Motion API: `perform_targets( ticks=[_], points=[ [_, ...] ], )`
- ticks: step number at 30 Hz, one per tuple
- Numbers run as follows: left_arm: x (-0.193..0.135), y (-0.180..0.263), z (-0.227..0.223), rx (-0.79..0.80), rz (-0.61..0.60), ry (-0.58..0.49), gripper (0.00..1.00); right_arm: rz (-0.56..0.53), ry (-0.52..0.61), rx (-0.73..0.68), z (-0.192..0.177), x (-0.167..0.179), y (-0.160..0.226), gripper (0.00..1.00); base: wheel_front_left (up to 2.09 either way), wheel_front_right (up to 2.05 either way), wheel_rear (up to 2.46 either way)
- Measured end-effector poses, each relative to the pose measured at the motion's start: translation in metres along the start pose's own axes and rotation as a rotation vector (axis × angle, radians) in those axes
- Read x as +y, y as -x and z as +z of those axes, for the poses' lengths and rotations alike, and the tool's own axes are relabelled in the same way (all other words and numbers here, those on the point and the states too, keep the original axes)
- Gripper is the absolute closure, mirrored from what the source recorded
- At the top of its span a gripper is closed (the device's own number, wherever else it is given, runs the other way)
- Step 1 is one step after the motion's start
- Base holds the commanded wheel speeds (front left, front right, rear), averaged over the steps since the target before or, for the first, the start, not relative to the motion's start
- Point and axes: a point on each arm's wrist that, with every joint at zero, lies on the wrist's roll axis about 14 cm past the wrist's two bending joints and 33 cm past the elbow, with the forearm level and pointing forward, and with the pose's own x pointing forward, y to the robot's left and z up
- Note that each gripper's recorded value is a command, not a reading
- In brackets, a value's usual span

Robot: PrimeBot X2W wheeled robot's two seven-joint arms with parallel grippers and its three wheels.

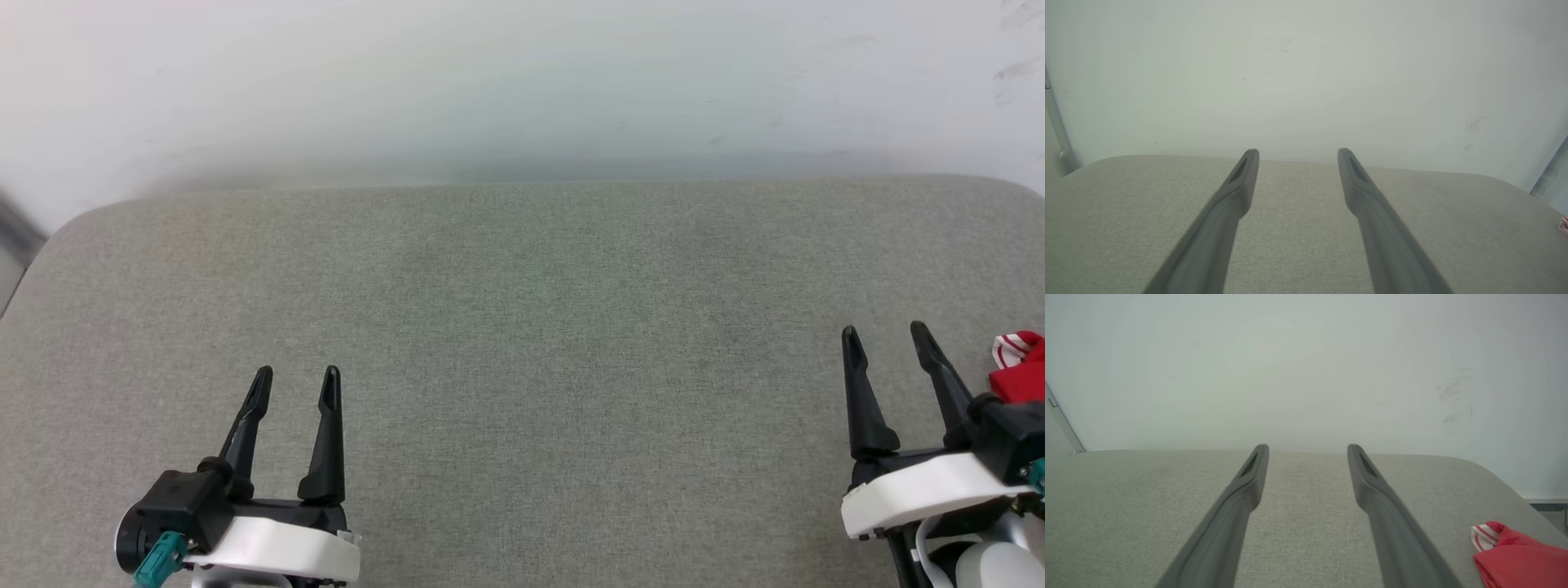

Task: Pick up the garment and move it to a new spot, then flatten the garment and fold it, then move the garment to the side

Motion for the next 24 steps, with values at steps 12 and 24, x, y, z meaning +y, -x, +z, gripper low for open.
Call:
perform_targets(
  ticks=[12,24],
  points=[
    [-0.002,0.001,-0.006,0.019,-0.012,-0.005,0.0,-0.002,-0.036,0.006,-0.01,0.004,0.008,0.0,0.0,0.0,0.0],
    [0.0,0.002,-0.006,0.022,-0.006,-0.003,0.0,0.018,-0.063,0.006,-0.012,0.012,0.008,0.0,0.0,0.0,0.0]
  ],
)
